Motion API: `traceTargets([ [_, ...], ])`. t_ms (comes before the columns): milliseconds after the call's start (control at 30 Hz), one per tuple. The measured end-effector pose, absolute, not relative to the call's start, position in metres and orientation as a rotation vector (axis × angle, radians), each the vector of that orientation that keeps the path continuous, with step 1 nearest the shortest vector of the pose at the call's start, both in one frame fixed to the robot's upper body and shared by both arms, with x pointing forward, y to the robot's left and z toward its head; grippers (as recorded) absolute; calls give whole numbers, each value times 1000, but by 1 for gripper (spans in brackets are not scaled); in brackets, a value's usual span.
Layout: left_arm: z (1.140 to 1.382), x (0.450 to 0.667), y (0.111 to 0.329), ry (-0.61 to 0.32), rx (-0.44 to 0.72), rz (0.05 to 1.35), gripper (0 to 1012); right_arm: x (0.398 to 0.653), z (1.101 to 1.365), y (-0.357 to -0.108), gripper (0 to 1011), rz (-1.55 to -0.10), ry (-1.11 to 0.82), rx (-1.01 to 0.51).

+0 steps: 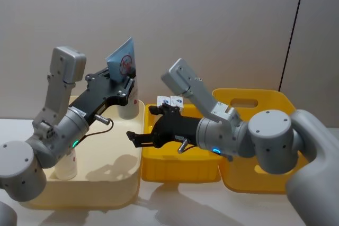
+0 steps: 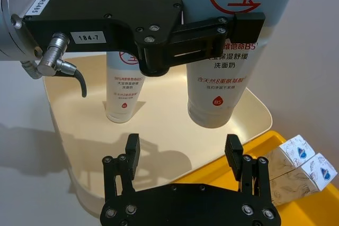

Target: Bimanual collaborative sorting of washing and personal care products

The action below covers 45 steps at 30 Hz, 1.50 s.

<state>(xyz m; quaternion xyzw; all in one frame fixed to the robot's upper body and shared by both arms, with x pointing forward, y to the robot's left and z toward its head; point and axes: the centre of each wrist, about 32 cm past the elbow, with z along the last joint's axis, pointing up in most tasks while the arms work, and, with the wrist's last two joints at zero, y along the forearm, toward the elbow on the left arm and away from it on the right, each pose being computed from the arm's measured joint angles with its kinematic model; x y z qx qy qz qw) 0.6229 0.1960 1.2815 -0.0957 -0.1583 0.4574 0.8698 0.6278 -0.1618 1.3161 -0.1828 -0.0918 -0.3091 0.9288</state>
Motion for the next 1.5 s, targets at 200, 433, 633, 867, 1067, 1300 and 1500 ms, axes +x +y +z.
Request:
traceTargets([
  [200, 1282, 621, 197, -331, -200, 957, 274, 628, 1314, -158, 1001, -637, -217, -386],
  [433, 1284, 617, 198, -332, -200, 959, 274, 629, 1311, -154, 1001, -648, -224, -384],
  [633, 1284, 613, 200, -329, -198, 963, 274, 631, 1309, -153, 1001, -665, -213, -373],
  [867, 1284, 610, 201, -325, -196, 965, 273, 634, 1311, -152, 1001, -686, -196, -348],
  [1067, 1283, 610, 201, -320, -196, 964, 274, 636, 1312, -150, 1001, -692, -186, -332],
  [1300, 1282, 611, 200, -316, -195, 959, 274, 638, 1313, -147, 1001, -691, -173, -327],
  [1500, 1282, 612, 199, -316, -197, 950, 274, 639, 1314, -144, 1001, -696, -169, -326],
])
